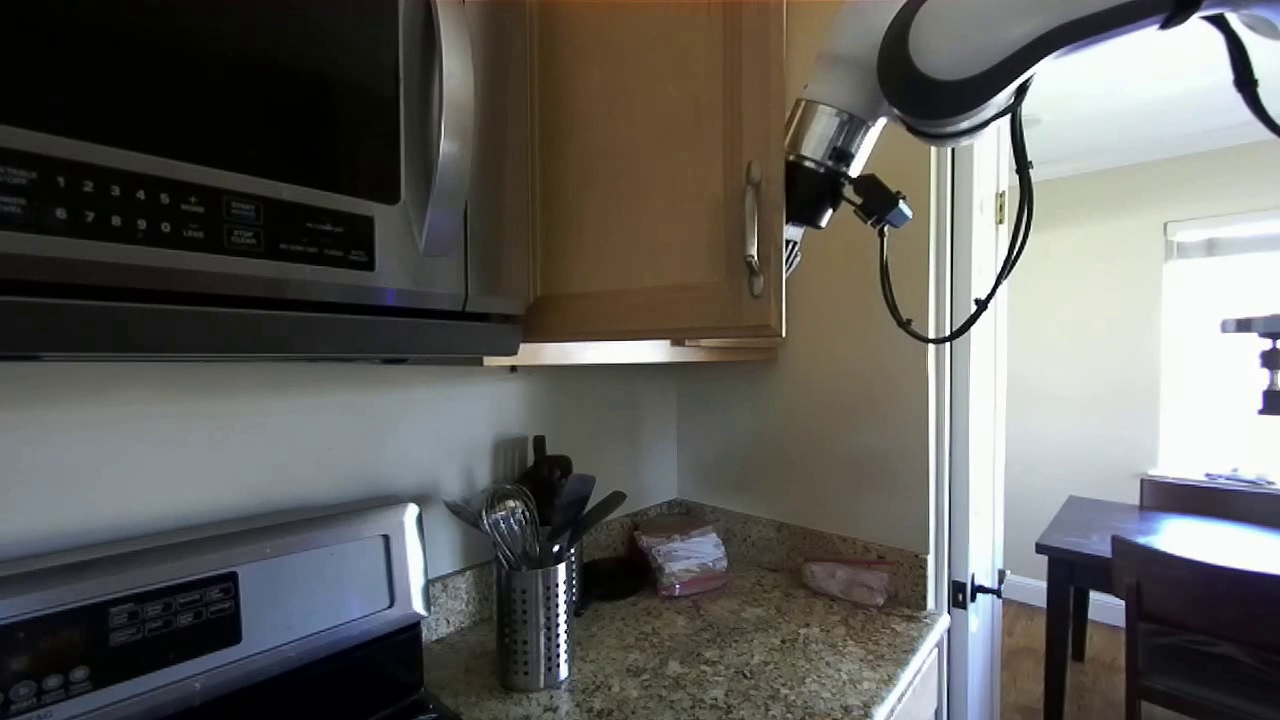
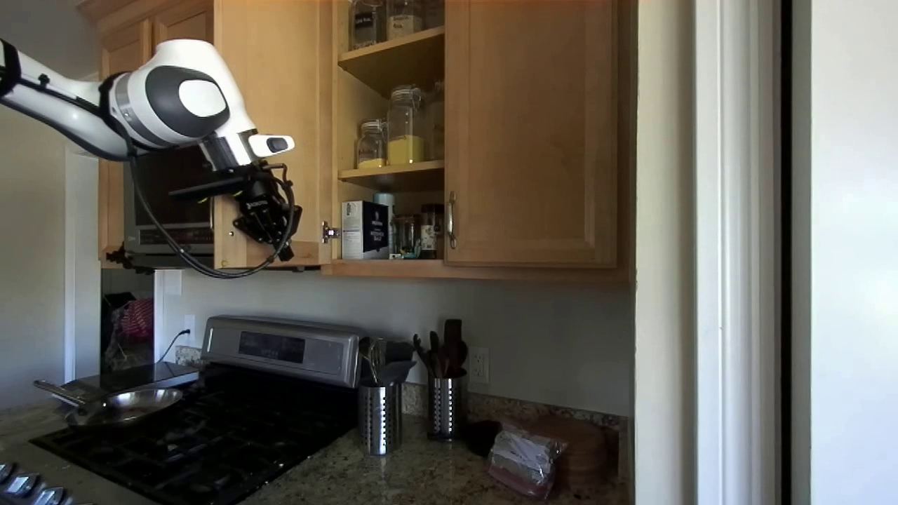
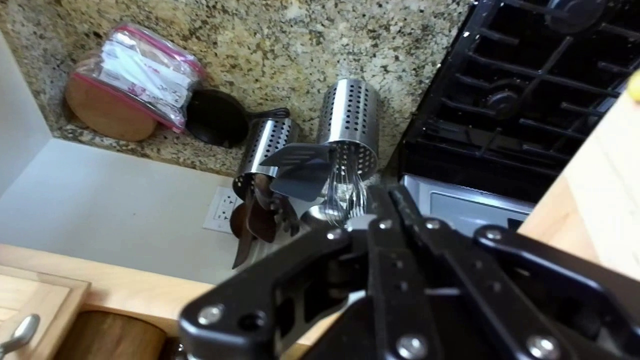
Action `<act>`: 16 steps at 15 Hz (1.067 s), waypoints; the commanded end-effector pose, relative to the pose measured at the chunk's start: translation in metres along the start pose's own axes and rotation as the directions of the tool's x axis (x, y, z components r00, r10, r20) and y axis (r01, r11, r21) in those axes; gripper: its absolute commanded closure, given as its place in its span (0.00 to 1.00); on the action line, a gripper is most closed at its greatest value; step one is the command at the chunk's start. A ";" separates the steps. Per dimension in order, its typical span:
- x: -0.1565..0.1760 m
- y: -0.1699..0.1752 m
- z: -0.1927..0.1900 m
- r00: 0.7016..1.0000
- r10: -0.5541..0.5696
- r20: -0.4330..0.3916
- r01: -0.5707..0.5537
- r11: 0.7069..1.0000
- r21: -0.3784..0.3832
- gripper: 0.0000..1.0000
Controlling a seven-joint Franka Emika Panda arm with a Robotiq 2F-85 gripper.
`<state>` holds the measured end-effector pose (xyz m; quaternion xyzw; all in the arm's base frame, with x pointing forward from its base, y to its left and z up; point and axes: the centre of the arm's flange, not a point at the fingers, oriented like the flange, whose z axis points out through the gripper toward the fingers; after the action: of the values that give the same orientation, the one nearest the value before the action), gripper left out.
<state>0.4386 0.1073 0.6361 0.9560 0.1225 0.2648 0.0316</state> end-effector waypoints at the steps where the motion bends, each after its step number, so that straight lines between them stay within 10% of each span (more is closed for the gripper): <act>1: -0.004 -0.016 -0.017 0.999 -0.032 -0.032 0.034 0.999 0.037 0.96; 10: 0.003 -0.023 0.003 0.998 0.045 -0.050 -0.045 0.999 -0.004 0.95; 16: 0.038 -0.008 0.034 0.984 0.076 -0.161 -0.076 0.997 0.004 0.45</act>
<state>0.4563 0.1304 0.6303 0.9442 0.1025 0.3130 0.0101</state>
